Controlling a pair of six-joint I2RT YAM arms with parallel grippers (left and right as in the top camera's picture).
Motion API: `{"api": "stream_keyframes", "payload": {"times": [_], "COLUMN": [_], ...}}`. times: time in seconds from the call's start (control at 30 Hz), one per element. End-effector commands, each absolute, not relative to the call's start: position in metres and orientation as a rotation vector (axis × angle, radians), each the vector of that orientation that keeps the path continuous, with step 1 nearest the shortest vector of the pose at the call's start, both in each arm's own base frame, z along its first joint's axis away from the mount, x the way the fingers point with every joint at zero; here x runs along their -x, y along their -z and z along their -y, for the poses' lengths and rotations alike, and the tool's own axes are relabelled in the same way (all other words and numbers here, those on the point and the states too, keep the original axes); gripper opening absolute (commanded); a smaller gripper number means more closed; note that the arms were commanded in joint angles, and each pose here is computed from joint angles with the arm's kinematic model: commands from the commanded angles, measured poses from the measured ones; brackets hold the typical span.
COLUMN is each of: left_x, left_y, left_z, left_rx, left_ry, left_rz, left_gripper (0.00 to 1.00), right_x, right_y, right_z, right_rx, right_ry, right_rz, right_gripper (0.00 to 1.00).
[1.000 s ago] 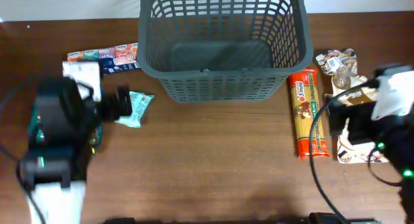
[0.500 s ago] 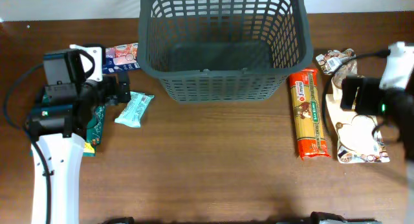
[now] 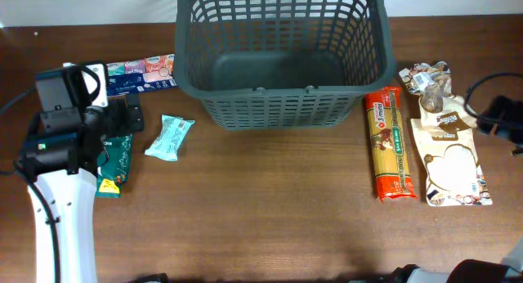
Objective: Pack container
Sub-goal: 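Move the left gripper over the green Nescafé bag and lower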
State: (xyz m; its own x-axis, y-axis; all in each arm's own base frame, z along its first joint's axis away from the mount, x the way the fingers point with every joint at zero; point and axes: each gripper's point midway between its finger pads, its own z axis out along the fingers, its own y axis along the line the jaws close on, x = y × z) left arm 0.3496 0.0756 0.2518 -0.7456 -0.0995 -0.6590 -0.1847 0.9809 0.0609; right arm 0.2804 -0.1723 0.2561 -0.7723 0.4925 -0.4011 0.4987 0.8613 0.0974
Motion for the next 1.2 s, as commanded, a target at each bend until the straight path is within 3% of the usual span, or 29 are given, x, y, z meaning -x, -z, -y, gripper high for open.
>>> {"api": "stream_keyframes", "payload": {"times": [0.0, 0.27, 0.67, 1.17], "left_x": [-0.348, -0.342, -0.337, -0.360], "left_y": [-0.265, -0.257, -0.145, -0.058], "left_z": [-0.088, -0.128, -0.173, -0.141], "left_rx": [0.211, 0.245, 0.369, 0.185], "left_ry": [-0.243, -0.491, -0.640, -0.613], "left_rz": [-2.386, -2.422, -2.786, -2.989], "left_gripper": [0.99, 0.99, 0.99, 0.95], "right_x": [-0.279, -0.279, -0.279, -0.279], "right_y": [-0.261, -0.261, -0.261, -0.261], "right_z": [0.174, 0.174, 0.174, 0.174], "right_rx": [-0.759, -0.761, -0.761, -0.761], "right_ry": [-0.011, -0.010, -0.010, -0.010], "right_rz": [-2.585, -2.585, -2.585, -2.585], "right_gripper": [0.99, 0.99, 0.99, 0.99]}}
